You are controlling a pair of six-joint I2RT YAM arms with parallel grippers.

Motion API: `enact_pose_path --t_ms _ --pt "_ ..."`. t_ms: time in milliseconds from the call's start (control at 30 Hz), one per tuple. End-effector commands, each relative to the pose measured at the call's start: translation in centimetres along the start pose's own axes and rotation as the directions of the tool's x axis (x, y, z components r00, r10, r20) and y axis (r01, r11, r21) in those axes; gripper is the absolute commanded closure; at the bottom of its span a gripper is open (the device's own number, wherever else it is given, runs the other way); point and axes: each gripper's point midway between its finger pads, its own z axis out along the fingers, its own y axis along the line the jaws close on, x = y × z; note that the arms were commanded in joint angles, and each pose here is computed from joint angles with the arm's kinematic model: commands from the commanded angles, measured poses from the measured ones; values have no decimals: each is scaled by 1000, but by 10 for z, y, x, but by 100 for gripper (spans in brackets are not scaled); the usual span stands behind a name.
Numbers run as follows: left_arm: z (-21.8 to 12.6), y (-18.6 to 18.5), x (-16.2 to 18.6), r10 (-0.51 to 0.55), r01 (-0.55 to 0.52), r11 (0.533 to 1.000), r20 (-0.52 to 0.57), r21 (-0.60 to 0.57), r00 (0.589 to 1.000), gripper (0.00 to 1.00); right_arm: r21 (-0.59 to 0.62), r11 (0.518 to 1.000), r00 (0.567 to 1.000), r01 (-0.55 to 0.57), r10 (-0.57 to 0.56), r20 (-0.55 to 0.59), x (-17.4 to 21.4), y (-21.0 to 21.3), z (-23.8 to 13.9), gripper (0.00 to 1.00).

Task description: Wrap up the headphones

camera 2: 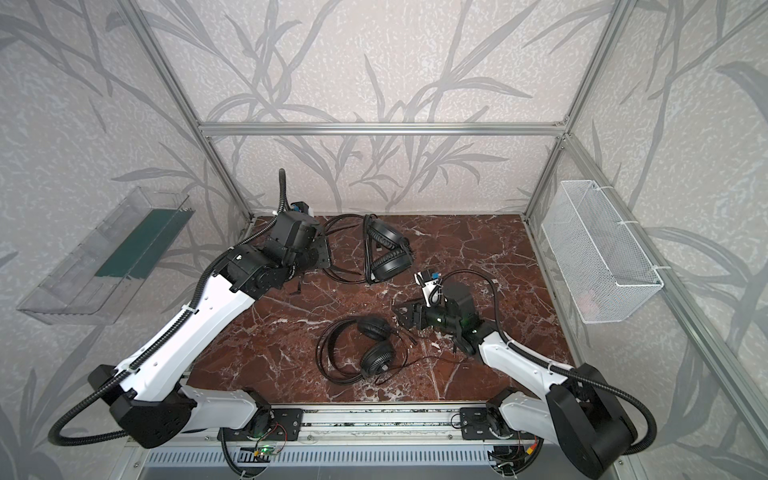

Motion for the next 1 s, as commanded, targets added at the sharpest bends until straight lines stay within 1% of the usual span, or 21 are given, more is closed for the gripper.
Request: enact_pose_path --t_ms 0,133,367,500,667,767,967 --pt "-4 -11 -28 -110 105 993 81 57 991 100 104 994 988 31 -46 149 -23 -5 -23 29" --pt "17 -10 -20 -121 119 992 58 32 991 100 155 987 981 34 -62 183 -17 -8 -45 28" --pt "54 -7 0 -157 157 988 16 -2 987 100 210 977 980 18 -58 189 3 -21 -61 28" --pt "78 0 7 -176 176 984 -2 -35 984 100 215 977 979 8 -51 196 10 -24 -65 28" --pt "115 10 20 -226 223 972 -43 -69 973 100 218 976 980 19 -61 189 15 -26 -65 28" --pt "133 18 25 -251 246 964 -51 -97 967 100 222 975 981 25 -68 184 17 -27 -64 28" --pt "177 30 39 -316 299 944 -119 -139 941 100 223 974 984 44 -81 160 22 -27 -57 28"
